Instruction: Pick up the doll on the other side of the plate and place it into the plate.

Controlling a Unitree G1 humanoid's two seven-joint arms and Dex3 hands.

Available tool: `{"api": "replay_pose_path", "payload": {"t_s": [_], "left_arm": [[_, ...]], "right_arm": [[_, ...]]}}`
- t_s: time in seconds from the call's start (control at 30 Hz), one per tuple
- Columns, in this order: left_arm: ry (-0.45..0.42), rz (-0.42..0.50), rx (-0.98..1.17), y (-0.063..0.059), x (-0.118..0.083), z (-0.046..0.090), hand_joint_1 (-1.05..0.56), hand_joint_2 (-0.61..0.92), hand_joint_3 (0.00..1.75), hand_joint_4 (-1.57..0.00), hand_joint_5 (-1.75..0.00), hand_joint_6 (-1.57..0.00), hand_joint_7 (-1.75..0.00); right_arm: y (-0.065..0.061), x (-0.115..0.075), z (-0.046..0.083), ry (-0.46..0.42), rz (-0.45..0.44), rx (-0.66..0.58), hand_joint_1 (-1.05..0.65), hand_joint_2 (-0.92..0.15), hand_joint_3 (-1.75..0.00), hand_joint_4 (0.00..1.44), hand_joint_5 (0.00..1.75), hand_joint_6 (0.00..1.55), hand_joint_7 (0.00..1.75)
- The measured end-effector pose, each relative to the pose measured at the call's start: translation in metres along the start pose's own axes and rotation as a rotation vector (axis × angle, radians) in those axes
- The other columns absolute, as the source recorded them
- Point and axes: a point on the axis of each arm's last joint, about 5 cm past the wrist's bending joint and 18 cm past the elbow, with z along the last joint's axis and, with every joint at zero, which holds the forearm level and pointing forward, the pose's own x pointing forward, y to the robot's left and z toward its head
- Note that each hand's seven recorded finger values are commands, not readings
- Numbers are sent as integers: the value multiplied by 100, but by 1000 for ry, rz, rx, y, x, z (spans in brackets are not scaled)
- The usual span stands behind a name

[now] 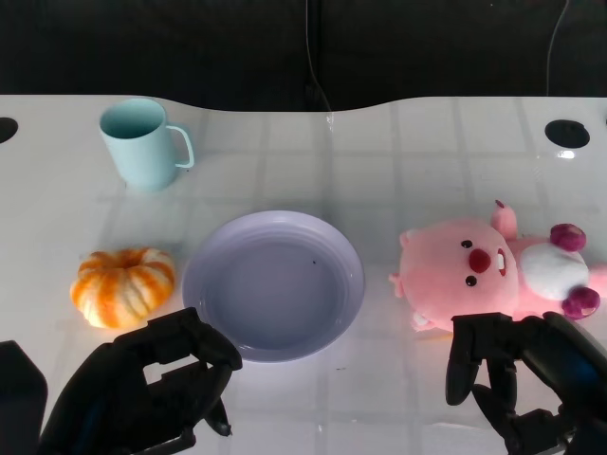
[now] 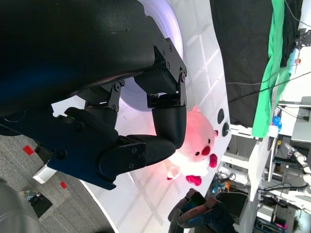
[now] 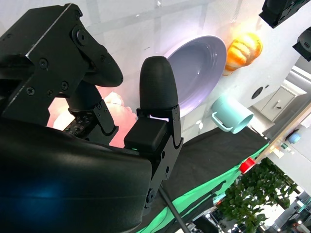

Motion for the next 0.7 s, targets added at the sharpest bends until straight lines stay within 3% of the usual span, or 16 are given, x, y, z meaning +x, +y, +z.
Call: {"api": "replay_pose_path", "payload": {"t_s": [0.7], "left_arm": [[-3,-1,1,0,0,0,-42,76,74,-63,-175,-67,-135]], "right_arm": [[0,0,0,-1,0,0,11,-23,-150,91,172,85,133]]}}
